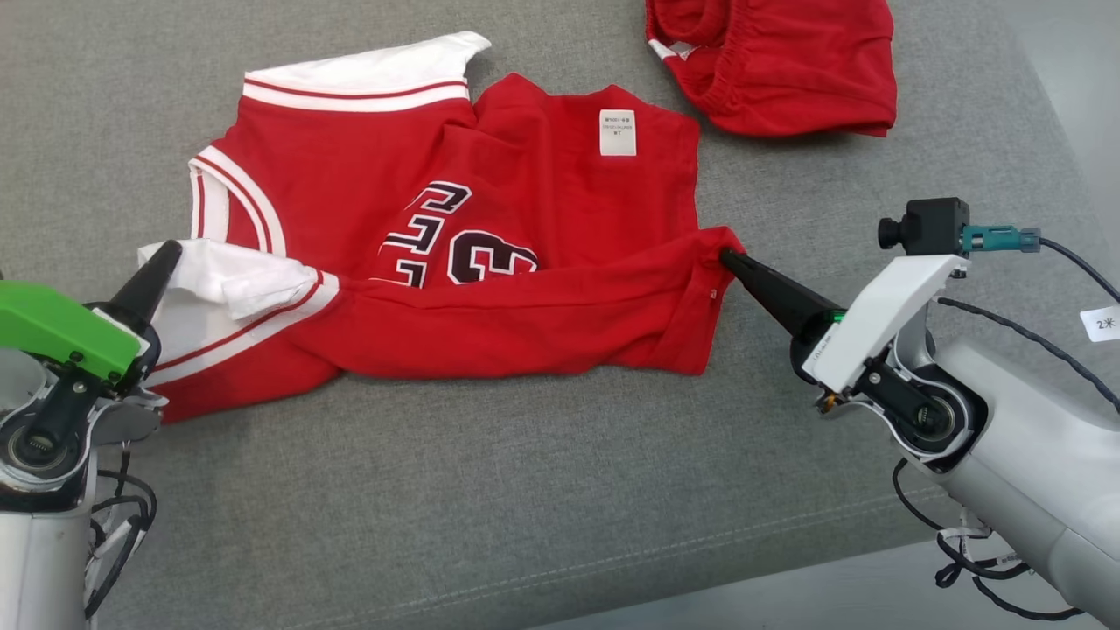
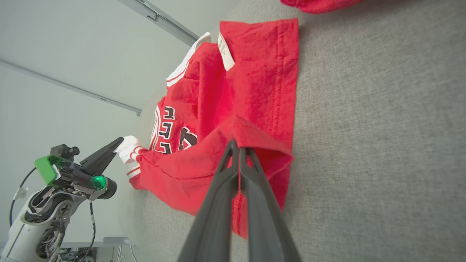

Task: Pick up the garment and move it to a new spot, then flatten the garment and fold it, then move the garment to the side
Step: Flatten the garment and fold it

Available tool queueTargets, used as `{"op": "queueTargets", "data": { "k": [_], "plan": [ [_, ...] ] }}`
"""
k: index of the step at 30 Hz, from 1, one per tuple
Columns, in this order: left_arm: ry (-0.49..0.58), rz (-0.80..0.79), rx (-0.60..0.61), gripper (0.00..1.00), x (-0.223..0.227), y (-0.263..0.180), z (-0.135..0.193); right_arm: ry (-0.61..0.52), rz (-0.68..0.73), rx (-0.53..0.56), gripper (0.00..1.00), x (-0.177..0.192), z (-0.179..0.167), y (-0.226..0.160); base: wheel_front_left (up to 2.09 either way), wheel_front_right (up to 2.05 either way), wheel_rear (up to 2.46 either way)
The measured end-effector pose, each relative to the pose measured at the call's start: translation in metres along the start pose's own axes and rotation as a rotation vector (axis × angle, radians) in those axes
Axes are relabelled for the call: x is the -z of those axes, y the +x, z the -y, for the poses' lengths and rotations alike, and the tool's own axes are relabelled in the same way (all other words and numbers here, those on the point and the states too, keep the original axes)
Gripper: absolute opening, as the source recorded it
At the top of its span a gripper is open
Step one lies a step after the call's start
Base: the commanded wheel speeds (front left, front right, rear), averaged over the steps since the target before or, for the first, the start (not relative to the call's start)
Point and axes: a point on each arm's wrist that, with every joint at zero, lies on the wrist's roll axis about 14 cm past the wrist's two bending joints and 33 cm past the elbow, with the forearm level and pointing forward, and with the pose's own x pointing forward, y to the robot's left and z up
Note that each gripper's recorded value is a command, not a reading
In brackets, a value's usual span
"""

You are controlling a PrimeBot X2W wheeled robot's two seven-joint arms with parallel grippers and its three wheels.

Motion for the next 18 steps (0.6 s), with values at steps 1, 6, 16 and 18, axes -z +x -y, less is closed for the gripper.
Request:
{"op": "queueTargets", "data": {
  "k": [1, 6, 16, 18],
  "plan": [
    [0.004, -0.018, 0.000, 0.00, 0.004, 0.003, 0.000, 0.002, -0.002, 0.002, 0.00, 0.001, 0.000, 0.001, 0.00, 0.00, 0.00],
    [-0.009, -0.045, -0.024, 1.00, 0.010, 0.010, -0.007, 0.000, -0.023, 0.025, 0.98, 0.011, 0.007, 0.004, 0.00, 0.00, 0.00],
    [-0.029, 0.037, 0.016, 1.00, -0.009, 0.000, -0.002, -0.027, 0.090, 0.051, 1.00, -0.010, 0.010, 0.000, 0.00, 0.00, 0.00],
    [-0.031, 0.070, 0.019, 1.00, -0.017, -0.005, -0.003, -0.031, 0.114, 0.054, 1.00, -0.014, 0.009, -0.002, 0.00, 0.00, 0.00]
  ]
}}
